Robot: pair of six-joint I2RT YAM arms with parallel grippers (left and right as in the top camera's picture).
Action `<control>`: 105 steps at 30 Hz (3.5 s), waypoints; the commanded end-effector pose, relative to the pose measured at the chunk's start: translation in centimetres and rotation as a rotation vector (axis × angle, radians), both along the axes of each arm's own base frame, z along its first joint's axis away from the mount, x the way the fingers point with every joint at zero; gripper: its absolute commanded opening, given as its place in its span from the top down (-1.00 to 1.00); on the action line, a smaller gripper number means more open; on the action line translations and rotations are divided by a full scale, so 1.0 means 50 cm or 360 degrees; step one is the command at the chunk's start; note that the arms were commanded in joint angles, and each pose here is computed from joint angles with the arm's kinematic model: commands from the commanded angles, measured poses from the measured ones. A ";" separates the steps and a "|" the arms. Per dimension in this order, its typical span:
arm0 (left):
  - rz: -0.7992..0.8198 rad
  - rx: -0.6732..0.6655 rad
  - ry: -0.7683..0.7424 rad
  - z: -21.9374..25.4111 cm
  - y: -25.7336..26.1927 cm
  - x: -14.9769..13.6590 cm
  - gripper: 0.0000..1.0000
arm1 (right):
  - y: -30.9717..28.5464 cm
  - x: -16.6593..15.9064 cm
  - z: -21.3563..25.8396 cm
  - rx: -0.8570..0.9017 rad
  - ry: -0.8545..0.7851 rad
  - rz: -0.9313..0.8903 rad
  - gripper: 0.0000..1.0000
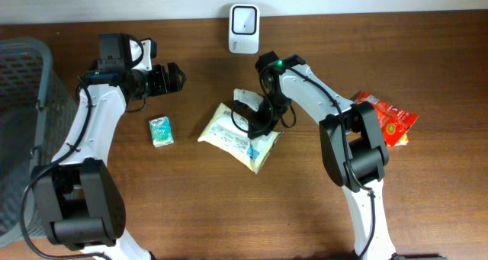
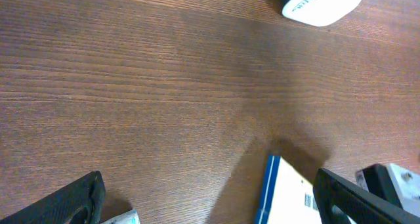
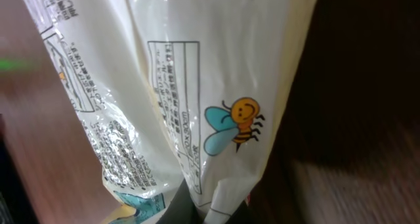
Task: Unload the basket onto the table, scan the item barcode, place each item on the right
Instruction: 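Lift the yellow bag up to the white scanner, then carry the bag away from the scanner and lower it toward the table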
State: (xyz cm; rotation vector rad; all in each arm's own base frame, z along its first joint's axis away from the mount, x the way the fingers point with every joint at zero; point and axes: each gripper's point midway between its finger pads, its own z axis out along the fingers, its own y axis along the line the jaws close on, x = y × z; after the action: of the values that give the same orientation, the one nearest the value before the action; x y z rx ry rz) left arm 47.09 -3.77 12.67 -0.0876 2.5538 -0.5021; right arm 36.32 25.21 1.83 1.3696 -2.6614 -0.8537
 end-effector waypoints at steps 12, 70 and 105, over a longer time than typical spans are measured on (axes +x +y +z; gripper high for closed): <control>-0.0008 0.0007 -0.0002 -0.003 0.002 0.003 -0.98 | -0.053 0.162 0.244 -0.0321 -0.0825 -0.0655 0.92; -0.0007 0.0006 -0.0002 -0.003 0.003 0.003 -0.98 | -0.162 0.251 0.337 -0.2198 -0.1817 0.0397 0.92; -0.0007 0.0007 -0.0001 -0.003 0.003 0.003 -0.98 | -0.137 0.094 0.122 -0.2062 -0.1500 0.0161 0.82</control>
State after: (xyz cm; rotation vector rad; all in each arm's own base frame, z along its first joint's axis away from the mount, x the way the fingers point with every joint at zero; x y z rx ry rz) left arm 47.10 -3.72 12.66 -0.0886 2.5539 -0.4981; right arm 43.18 13.94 9.53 1.3878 -2.3836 1.7247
